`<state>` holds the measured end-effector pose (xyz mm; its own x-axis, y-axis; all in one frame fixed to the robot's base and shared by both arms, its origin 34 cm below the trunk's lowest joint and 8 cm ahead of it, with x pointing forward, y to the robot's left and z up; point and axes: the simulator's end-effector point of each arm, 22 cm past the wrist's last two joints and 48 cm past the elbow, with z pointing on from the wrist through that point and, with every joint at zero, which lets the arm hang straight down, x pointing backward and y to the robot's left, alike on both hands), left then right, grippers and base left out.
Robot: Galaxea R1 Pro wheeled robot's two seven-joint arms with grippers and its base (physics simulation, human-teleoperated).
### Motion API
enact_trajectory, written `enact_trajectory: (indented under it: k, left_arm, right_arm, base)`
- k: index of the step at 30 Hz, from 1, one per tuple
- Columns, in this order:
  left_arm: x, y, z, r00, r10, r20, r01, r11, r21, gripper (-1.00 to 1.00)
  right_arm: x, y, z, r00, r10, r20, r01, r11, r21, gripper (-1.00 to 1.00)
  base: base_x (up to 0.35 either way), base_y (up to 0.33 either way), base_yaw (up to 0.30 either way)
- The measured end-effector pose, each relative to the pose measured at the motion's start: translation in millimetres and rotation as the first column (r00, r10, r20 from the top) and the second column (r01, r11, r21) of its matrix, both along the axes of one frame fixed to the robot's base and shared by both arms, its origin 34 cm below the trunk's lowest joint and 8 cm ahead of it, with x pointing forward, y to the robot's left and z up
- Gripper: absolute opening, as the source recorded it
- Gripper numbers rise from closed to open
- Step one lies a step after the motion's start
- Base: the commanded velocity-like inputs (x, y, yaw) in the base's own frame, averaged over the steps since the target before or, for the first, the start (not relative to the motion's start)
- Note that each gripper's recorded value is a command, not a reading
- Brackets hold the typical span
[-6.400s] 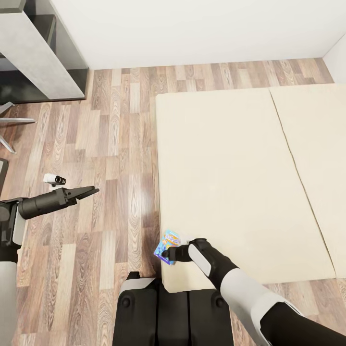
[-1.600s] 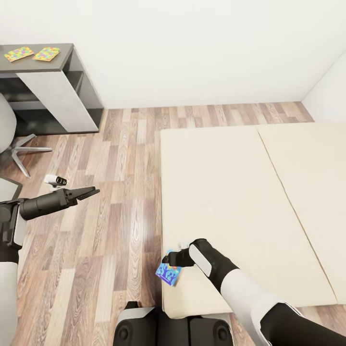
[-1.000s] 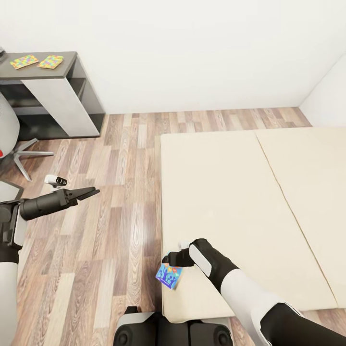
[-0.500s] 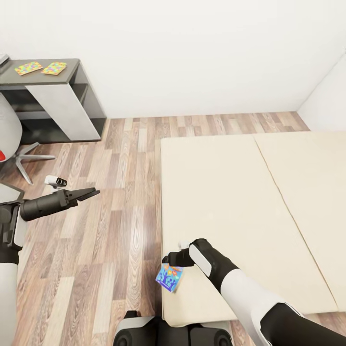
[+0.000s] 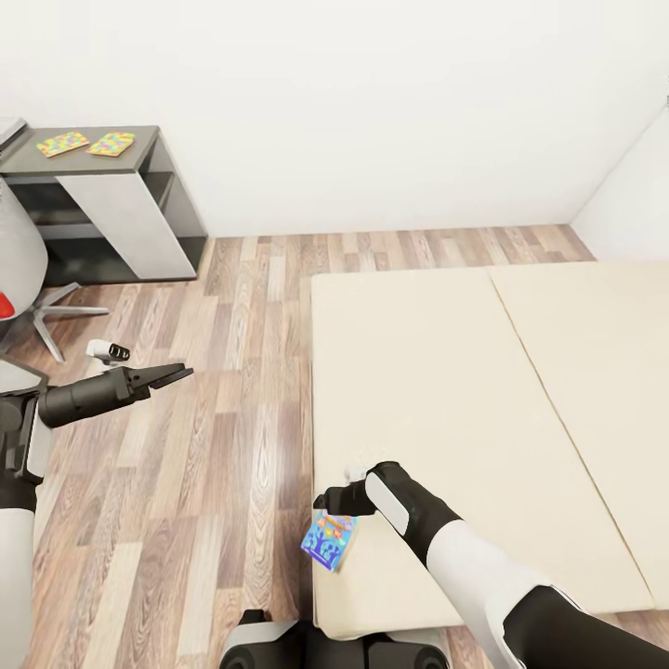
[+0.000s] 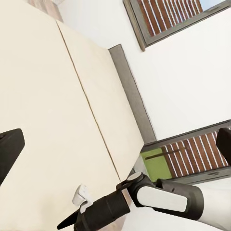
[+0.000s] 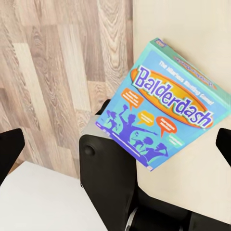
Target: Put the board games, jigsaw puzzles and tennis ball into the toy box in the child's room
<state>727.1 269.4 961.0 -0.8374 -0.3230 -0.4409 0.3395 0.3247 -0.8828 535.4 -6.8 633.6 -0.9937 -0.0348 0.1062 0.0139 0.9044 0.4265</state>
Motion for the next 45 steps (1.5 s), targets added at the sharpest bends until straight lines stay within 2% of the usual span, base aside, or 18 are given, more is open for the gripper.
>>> enact_trajectory:
  k: [27,30,33,35,36,39,40,43,45]
  left_arm:
    - [1,3,24,0.999,0.003,0.035,-0.004,1.000,0.012,1.00]
    - [-1,10,18,1.000,0.013,0.012,-0.013,1.000,0.017,1.00]
    - [-4,17,3,0.999,0.023,-0.037,-0.022,0.999,0.030,1.00]
    - [-7,21,-8,0.997,0.028,-0.065,-0.025,0.998,0.052,1.00]
    - [-11,26,-26,0.994,0.038,-0.098,-0.029,0.995,0.095,1.00]
    - [-18,37,-52,0.989,0.053,-0.136,-0.028,0.984,0.174,1.00]
    - [-24,44,-68,0.986,0.060,-0.159,-0.023,0.975,0.222,1.00]
    - [-36,54,-97,0.977,0.071,-0.200,-0.010,0.957,0.289,1.00]
    - [-43,58,-109,0.973,0.077,-0.218,-0.007,0.952,0.306,1.00]
  right_arm:
    - [16,-1,19,0.999,0.000,0.044,0.000,1.000,-0.002,1.00]
    - [17,-1,21,0.999,0.000,0.049,0.000,1.000,-0.002,1.00]
    - [19,-1,23,0.999,0.001,0.054,-0.001,1.000,-0.003,1.00]
    - [20,-1,24,0.998,0.001,0.057,-0.001,1.000,-0.003,1.00]
    - [20,-1,25,0.998,0.001,0.058,-0.001,1.000,-0.003,1.00]
    - [22,-1,27,0.998,0.001,0.064,-0.001,1.000,-0.003,1.00]
    - [23,-1,28,0.998,0.001,0.066,-0.001,1.000,-0.003,1.00]
    - [25,-1,30,0.997,0.001,0.071,-0.001,1.000,-0.004,1.00]
    - [26,-1,32,0.997,0.002,0.075,-0.002,1.000,-0.004,1.00]
  base:
    - [0.000,0.000,0.000]
    - [0.000,0.000,0.000]
    - [0.000,0.000,0.000]
    - [0.000,0.000,0.000]
    - [0.000,0.000,0.000]
    - [0.000,0.000,0.000]
    - [0.000,0.000,0.000]
    - [0.000,0.000,0.000]
    - [0.000,0.000,0.000]
